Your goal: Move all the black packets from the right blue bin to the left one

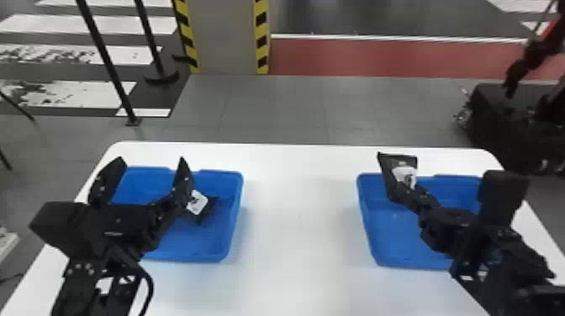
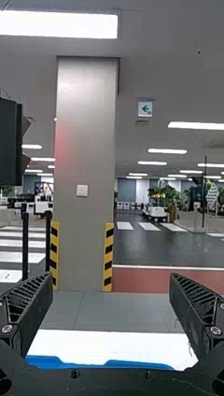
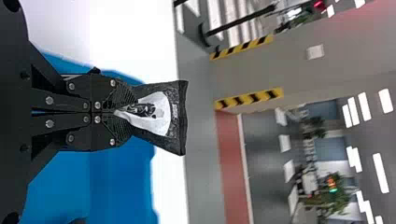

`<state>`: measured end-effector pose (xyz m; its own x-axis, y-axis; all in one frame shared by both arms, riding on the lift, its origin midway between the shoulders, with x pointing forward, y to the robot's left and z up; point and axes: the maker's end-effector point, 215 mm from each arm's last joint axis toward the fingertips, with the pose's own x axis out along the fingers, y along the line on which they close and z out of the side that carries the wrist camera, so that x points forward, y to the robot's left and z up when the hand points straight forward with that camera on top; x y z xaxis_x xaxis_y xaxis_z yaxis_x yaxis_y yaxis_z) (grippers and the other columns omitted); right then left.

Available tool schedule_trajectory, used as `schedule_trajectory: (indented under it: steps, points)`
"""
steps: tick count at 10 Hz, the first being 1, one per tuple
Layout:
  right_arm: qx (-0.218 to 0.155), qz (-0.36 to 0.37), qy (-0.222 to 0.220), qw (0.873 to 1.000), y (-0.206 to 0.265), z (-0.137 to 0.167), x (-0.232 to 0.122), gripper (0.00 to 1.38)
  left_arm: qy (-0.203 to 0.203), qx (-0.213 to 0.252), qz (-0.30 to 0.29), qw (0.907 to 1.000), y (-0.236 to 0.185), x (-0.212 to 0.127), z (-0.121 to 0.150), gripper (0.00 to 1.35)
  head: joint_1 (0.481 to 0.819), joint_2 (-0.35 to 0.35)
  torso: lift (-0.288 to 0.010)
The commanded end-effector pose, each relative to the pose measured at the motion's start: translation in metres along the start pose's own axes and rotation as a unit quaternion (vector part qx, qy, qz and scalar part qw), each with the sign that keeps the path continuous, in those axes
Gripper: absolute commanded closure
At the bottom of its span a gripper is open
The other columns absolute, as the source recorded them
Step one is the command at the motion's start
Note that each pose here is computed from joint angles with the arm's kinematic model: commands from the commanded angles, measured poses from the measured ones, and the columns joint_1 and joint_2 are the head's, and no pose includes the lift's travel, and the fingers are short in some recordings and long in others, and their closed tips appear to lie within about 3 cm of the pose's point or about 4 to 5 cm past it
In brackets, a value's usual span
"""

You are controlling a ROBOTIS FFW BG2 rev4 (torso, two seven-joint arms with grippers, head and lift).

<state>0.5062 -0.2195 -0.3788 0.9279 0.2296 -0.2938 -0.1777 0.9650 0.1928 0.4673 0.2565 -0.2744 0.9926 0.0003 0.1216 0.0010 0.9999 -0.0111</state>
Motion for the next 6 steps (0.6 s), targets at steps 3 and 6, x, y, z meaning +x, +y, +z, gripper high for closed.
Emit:
schedule_trajectory:
  steps: [3, 6]
  points:
    - [-0.032, 0.141, -0.121, 0.982, 0.063, 0.082, 0.009, 1.18, 0.010, -0.059, -0.028, 0.9979, -0.027, 0.004, 0.018, 0.18, 0.695, 0.065, -0.110]
    - [-0.026, 0.278, -0.108, 0.954, 0.180, 0.078, 0.017, 1.18, 0.106, -0.146, -0.141, 0.9734, -0.101, 0.001, 0.006, 0.24, 0.687, 0.079, -0.110]
